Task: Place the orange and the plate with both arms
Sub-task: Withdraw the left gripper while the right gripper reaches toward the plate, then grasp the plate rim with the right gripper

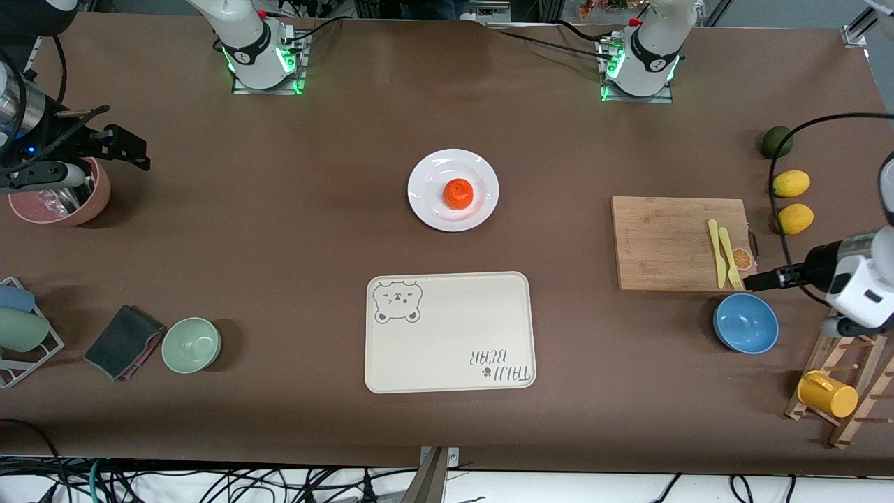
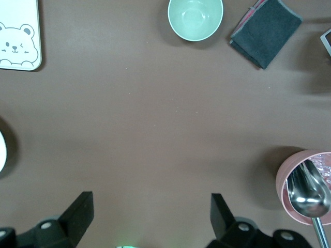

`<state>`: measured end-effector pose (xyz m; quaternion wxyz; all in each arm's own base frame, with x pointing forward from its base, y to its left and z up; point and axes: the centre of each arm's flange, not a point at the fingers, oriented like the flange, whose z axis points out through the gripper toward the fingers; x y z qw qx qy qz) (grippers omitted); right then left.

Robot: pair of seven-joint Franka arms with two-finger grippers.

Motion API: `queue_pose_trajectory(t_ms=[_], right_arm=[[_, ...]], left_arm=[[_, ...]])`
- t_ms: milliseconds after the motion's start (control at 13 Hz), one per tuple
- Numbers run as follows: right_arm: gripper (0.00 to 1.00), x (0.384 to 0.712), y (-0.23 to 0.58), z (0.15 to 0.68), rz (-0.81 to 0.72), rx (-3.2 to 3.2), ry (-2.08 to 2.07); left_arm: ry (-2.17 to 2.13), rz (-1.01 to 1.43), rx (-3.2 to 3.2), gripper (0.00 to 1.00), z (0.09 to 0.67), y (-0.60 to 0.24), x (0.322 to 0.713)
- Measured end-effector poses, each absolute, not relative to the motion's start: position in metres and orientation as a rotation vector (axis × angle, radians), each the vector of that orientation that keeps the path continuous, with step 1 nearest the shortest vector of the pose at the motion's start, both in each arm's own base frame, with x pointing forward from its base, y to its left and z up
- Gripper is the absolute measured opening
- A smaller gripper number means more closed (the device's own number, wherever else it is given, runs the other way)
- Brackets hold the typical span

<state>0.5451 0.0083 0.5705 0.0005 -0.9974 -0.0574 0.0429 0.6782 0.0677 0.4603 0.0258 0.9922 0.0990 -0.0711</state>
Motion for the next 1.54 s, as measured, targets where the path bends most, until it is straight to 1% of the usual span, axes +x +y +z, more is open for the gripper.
queue_pose_trajectory(t_ms=[385,538,692,923,1000,1154,1385,1538], right_arm=[[1.0,0.545,0.008,0.571,0.135,-3.133,-0.18],[1.0,0.545,0.008,0.571,0.135,-3.133,-0.18],[1.0,0.545,0.008,0.571,0.135,-3.133,-0.179],[1.0,0.545,0.013,0.568,0.149,-3.129,-0.191],[1.0,0.547,0.025,0.56,0.181,-3.123,-0.224],[1.0,0.549,0.063,0.531,0.314,-3.045,-0.29],[1.0,0.555,0.11,0.469,0.504,-2.848,-0.296],[1.0,0.559,0.142,0.422,0.588,-2.688,-0.251]], left_arm=[[0.258,-0.214,3.097,1.0,0.488,0.058,0.666],[0.243,-0.223,3.138,1.0,0.497,0.032,0.655],[0.229,-0.216,3.128,1.0,0.517,0.01,0.634],[0.221,-0.149,3.143,1.0,0.563,0.024,0.598],[0.221,-0.132,3.148,1.0,0.58,0.024,0.586],[0.204,-0.096,3.153,1.0,0.605,0.017,0.57],[0.18,-0.111,3.156,1.0,0.607,0.009,0.566],[0.175,-0.122,3.156,1.0,0.604,0.008,0.566]])
